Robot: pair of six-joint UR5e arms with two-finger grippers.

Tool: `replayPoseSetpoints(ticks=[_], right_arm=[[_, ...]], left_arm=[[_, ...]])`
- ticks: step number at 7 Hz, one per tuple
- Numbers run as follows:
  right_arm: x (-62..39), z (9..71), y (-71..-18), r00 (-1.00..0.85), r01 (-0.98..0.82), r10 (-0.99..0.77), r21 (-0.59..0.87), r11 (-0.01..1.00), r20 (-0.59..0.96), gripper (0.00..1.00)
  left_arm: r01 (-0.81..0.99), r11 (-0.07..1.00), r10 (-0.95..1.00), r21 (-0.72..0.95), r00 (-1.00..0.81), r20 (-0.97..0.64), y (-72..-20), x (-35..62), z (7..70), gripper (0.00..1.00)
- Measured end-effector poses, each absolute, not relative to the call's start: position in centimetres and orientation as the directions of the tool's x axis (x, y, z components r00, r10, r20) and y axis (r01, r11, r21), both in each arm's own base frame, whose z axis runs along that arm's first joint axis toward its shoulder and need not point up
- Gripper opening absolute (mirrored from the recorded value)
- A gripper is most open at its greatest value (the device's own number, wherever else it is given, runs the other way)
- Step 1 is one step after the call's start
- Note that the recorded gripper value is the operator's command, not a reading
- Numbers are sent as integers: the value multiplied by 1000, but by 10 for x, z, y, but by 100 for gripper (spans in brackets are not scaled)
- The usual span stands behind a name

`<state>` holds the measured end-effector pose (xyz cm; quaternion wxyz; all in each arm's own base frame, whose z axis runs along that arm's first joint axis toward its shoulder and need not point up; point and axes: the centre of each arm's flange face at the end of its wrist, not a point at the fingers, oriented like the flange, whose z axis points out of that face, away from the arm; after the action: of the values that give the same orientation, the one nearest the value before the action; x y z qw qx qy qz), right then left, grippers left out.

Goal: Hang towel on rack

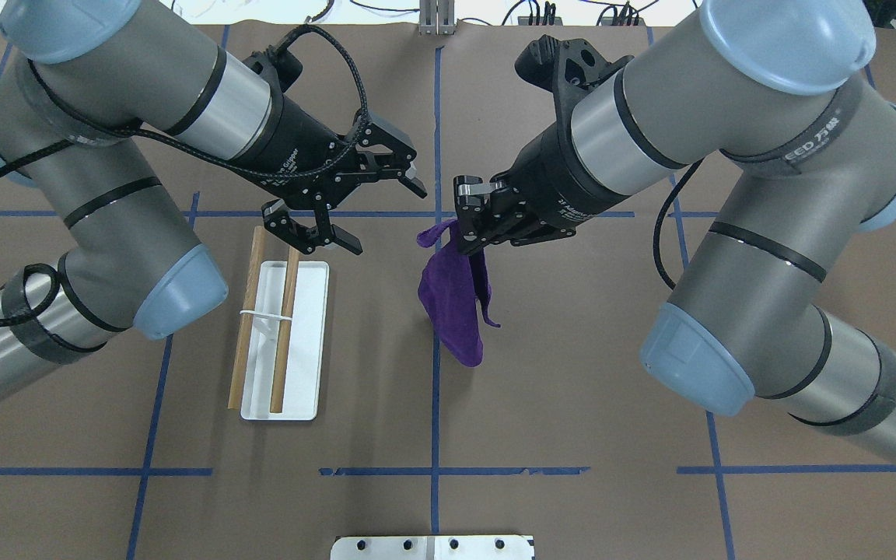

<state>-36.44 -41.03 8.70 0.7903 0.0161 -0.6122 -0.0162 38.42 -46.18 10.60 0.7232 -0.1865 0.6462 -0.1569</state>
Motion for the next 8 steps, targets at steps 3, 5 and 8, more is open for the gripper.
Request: replayPoseSetpoints(ticks=[3, 5, 8], right_arm=[[-364, 79, -409, 239, 6, -55, 55, 998, 969, 0], [-363, 72, -409, 230, 3, -62, 63, 998, 971, 0], [-362, 68, -409, 225, 1, -65, 67, 998, 972, 0]], left_arm=[[-41, 837, -543, -545, 53, -838, -461, 389, 106, 97], [-53, 845, -531, -532, 27, -847, -460, 390, 106, 73], [-52, 846, -532, -531, -7, -846, -458, 391, 108, 0]])
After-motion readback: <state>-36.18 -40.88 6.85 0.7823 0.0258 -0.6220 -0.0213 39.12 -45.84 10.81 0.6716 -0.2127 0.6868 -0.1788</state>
